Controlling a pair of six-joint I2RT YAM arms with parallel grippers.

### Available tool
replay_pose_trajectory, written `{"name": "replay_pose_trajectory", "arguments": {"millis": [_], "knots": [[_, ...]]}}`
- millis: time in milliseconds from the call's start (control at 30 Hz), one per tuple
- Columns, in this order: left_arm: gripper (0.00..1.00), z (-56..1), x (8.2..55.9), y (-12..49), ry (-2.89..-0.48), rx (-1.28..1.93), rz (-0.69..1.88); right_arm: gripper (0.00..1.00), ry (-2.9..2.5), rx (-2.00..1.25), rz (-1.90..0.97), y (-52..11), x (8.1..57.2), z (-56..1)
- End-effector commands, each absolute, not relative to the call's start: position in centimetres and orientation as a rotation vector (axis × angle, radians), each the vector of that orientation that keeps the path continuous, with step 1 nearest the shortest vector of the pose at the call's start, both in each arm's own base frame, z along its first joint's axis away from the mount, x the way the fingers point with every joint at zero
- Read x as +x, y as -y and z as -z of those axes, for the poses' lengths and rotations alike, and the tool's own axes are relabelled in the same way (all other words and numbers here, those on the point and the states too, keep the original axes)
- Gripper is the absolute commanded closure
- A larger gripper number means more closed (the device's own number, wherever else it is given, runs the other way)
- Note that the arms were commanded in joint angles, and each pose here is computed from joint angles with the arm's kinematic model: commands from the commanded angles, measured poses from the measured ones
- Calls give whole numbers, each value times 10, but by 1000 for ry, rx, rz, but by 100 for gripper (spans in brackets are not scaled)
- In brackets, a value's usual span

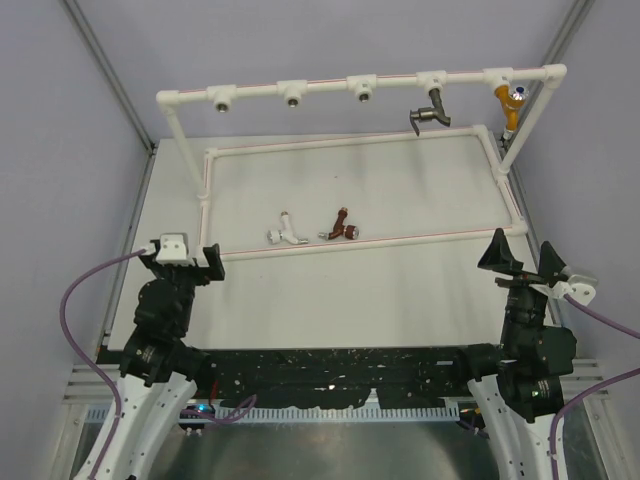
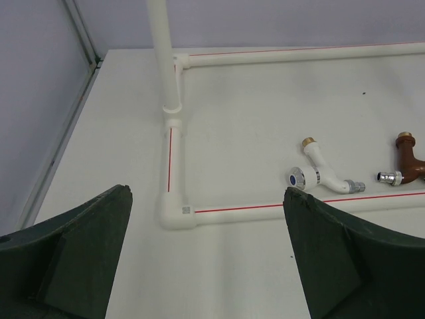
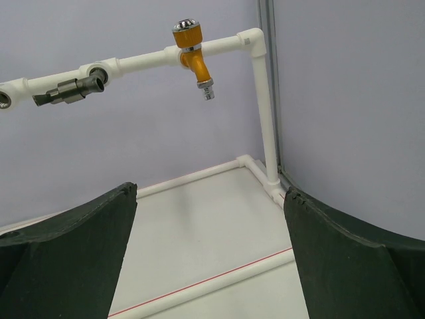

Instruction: Install the water faucets

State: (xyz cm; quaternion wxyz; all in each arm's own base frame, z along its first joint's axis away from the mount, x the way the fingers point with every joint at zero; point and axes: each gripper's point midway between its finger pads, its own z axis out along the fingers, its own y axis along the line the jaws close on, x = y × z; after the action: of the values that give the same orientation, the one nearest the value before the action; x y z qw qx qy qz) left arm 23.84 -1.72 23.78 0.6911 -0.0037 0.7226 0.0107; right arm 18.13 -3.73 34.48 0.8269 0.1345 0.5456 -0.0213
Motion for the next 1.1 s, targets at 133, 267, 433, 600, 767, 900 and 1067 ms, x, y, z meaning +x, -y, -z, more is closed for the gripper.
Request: {"name": "replay_pose_trajectory", "arguments": {"millis": [133, 267, 433, 600, 767, 900, 1067], "knots": [[0, -253, 247, 31, -1619, -25, 64, 5, -1134, 284, 29, 36, 179, -349], [0, -244, 251, 39, -1712, -77, 126, 5, -1138, 252, -17, 26, 182, -349], [0, -222, 265, 56, -1863, -92, 175, 4, -1158, 230, -56, 18, 183, -346], [0, -192, 285, 75, -2124, -36, 168, 5, -1157, 219, -71, 15, 183, -346], [0, -159, 307, 96, -2360, 4, 189, 4, -1161, 185, -84, 10, 184, -347], [1, -135, 327, 105, -2479, -8, 166, 5, -1164, 176, -87, 8, 183, -347], [0, -115, 352, 120, -2544, 14, 185, 4, -1167, 162, -104, 5, 183, -347]]}}
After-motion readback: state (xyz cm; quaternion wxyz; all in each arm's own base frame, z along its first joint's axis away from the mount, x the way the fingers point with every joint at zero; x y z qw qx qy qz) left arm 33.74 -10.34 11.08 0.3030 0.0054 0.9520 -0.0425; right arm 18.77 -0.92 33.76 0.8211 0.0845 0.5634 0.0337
